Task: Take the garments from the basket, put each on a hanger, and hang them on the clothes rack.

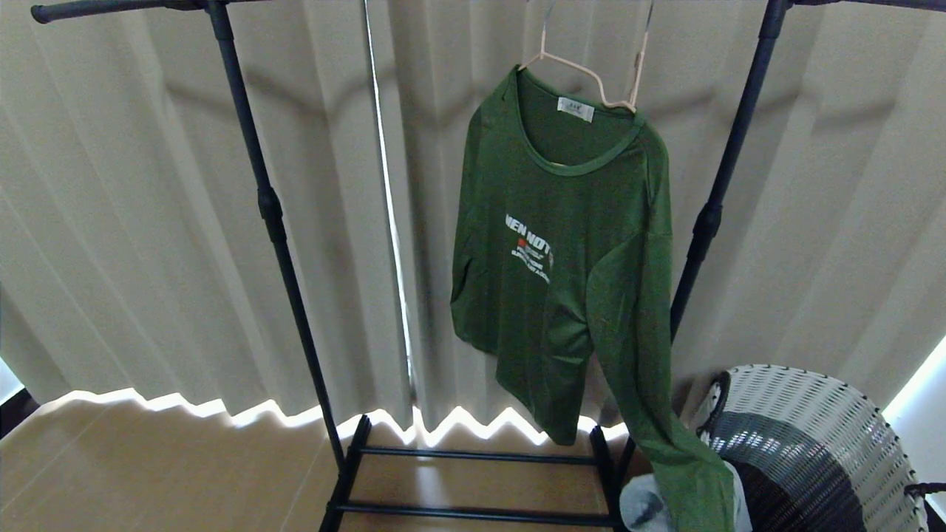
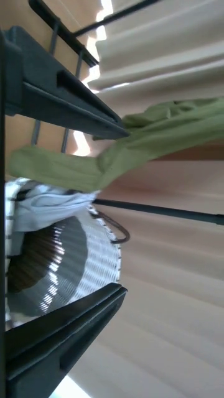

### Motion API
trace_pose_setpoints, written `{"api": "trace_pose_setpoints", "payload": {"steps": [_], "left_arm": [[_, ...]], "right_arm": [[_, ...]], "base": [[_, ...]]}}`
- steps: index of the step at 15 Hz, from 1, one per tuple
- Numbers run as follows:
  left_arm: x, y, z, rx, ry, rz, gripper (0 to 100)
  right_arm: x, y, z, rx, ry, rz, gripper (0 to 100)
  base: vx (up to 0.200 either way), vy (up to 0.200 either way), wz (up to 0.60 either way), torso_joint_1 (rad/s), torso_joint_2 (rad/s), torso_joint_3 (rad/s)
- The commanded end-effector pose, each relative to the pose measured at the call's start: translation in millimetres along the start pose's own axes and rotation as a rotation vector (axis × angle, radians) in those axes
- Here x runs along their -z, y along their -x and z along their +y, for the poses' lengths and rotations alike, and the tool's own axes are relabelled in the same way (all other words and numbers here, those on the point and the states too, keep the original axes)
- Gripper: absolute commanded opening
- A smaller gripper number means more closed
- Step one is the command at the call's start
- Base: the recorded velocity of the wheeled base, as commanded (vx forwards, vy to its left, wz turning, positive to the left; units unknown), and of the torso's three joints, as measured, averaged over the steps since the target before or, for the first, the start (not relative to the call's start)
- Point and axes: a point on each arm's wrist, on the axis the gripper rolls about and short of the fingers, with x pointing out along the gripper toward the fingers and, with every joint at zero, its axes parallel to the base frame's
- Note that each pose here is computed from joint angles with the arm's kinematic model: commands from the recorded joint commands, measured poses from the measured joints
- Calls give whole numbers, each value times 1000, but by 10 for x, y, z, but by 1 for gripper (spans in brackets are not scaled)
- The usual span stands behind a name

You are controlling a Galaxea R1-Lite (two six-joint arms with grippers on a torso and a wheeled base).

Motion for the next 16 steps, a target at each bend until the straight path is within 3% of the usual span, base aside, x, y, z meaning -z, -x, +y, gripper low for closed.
{"api": "trace_pose_setpoints", "payload": {"steps": [1, 3, 5, 6, 8, 10, 12, 16], "left_arm": [[-1, -1, 0, 1, 1, 0, 100], [-1, -1, 0, 1, 1, 0, 100], [-1, -1, 0, 1, 1, 0, 100], [-1, -1, 0, -1, 1, 0, 100], [-1, -1, 0, -1, 1, 0, 100], [-1, -1, 1, -3, 1, 0, 100], [-1, -1, 1, -3, 1, 0, 100], [-1, -1, 1, -4, 2, 0, 100]], "right_arm": [[8, 1, 0, 1, 2, 7, 100], [24, 1, 2, -3, 2, 22, 100], [-170, -29, -20, -60, 24, 143, 100], [-352, -125, -39, -121, 24, 228, 100], [-528, -326, -39, -162, 35, 330, 100], [-675, -734, -19, -174, 84, 507, 100], [-696, -1063, -14, -119, 135, 635, 100], [-502, -1557, 16, -127, 272, 767, 100]], "base": [[200, 0, 0, 2, 2, 2], [0, 0, 0, 0, 0, 0], [0, 0, 0, 0, 0, 0], [0, 0, 0, 0, 0, 0], [0, 0, 0, 0, 0, 0], [0, 0, 0, 0, 0, 0], [0, 0, 0, 0, 0, 0], [0, 0, 0, 0, 0, 0]]}}
